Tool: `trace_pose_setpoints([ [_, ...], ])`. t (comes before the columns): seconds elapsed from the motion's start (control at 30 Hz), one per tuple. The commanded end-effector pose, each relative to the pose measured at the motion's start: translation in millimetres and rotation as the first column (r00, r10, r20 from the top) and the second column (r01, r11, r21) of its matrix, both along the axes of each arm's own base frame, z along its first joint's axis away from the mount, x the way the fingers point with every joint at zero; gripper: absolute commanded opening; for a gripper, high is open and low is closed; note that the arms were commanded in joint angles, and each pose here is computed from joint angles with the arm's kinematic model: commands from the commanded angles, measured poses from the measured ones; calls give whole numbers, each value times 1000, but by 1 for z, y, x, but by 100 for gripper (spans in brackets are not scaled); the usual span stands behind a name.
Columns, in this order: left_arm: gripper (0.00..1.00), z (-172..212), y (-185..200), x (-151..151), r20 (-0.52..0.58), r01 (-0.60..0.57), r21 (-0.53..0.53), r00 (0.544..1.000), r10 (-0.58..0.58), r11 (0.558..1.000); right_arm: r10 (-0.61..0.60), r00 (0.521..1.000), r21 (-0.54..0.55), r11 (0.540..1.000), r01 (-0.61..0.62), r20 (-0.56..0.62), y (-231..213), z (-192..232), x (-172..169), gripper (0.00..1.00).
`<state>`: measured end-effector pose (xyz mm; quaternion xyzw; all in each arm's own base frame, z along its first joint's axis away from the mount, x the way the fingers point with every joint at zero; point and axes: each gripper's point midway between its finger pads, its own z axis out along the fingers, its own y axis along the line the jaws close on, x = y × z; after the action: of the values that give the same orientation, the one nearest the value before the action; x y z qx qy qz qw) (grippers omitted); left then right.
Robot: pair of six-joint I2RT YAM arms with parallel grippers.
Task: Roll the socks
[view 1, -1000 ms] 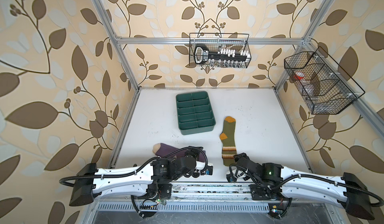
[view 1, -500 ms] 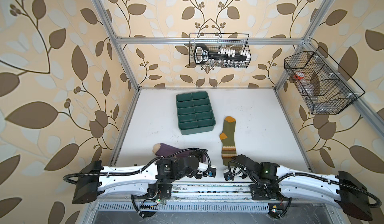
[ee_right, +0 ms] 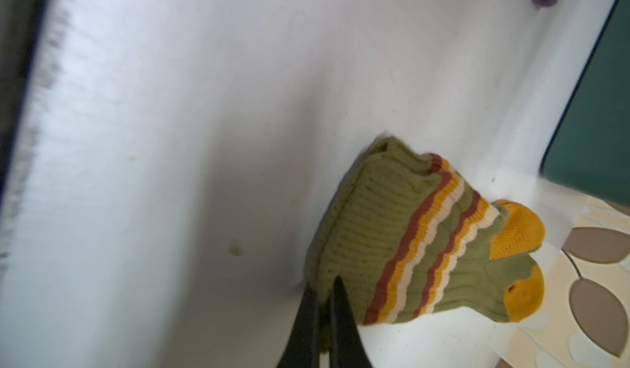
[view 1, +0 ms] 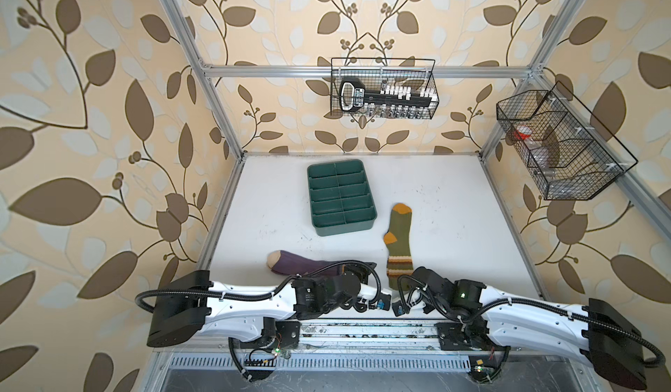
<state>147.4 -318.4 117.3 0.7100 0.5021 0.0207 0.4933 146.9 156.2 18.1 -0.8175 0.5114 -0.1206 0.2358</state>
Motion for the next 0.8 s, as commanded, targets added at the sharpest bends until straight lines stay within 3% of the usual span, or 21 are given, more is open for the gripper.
trace_pose_setpoints([
  [0.0, 75, 17, -12, 14, 21, -44, -112, 999, 47, 993, 37, 991, -23, 999, -41, -127, -2, -4, -19, 0],
  [0.17, 74, 0, -15, 7, -84, -29, -126, 996, 19, 992, 39, 982, -55, 997, -50, -186, 1, 1, -20, 0],
  [0.3, 71, -12, -11, -2, -137, -25, -110, 991, 10, 994, 13, 977, -5, 1000, -15, -212, 6, 14, -13, 0],
  [0.47, 70, -11, 8, 0, -28, -25, -43, 999, 23, 999, -3, 973, 64, 998, 18, -232, 7, 24, -4, 0],
  [0.6, 70, -11, 20, -3, 73, 54, 71, 996, -59, 996, -2, 962, 52, 999, 17, -274, 7, 19, -3, 0],
  [0.77, 70, -21, 13, -10, 122, 111, 115, 985, -125, 987, 2, 953, 48, 999, 13, -301, 17, 23, 5, 0],
])
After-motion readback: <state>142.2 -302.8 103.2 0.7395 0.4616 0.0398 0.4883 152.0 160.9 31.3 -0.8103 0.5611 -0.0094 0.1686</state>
